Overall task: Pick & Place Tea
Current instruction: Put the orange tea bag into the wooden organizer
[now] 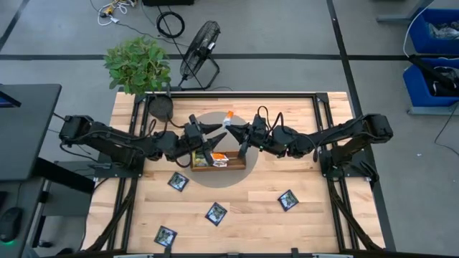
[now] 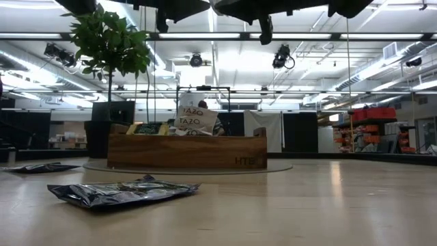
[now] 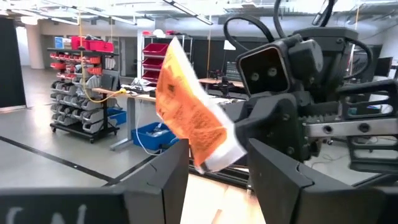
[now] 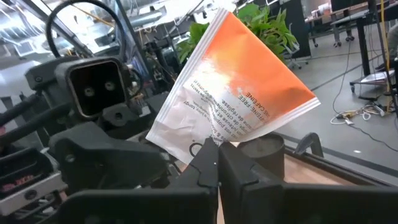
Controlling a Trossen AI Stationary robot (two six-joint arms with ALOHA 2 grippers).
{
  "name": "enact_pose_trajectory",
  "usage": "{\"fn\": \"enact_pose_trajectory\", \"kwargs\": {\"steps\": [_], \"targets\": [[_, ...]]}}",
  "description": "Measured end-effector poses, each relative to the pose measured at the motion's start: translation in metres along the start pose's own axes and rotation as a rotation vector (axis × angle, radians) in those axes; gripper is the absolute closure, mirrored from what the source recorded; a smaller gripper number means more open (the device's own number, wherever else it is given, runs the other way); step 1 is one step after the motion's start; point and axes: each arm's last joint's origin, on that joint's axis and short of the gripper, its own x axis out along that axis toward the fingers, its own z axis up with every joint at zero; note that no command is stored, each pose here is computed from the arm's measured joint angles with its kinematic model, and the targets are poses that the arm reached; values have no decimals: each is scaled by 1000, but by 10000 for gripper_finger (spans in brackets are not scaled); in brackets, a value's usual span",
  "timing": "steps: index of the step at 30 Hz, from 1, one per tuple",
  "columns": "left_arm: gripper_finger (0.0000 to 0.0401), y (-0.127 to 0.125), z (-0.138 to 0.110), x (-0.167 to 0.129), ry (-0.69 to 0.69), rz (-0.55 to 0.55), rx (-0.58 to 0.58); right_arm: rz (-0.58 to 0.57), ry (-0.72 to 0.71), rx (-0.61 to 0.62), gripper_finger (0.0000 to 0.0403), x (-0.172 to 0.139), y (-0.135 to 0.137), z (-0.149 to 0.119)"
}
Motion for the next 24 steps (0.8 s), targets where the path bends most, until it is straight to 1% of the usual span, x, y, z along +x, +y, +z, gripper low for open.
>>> {"fn": "enact_pose_trajectory", "kwargs": {"steps": [4, 7, 12, 18, 19, 24], "targets": [[237, 2, 0, 1, -2, 20, 0, 2, -7, 4, 403, 0, 0, 0], [251, 2, 0, 1, -2, 34, 0, 1, -7, 4, 403, 0, 0, 0], [299, 2, 0, 1, -2, 36, 0, -2, 3, 0, 403, 0, 0, -1], [383, 2, -1, 1, 9, 36, 8, -9, 8, -6, 403, 0, -1, -1], [391, 2, -2, 1, 14, 37, 11, -10, 13, -8, 403, 0, -1, -2], [397, 2, -3, 1, 24, 37, 29, -13, 24, -11, 397, 0, -1, -3]]}}
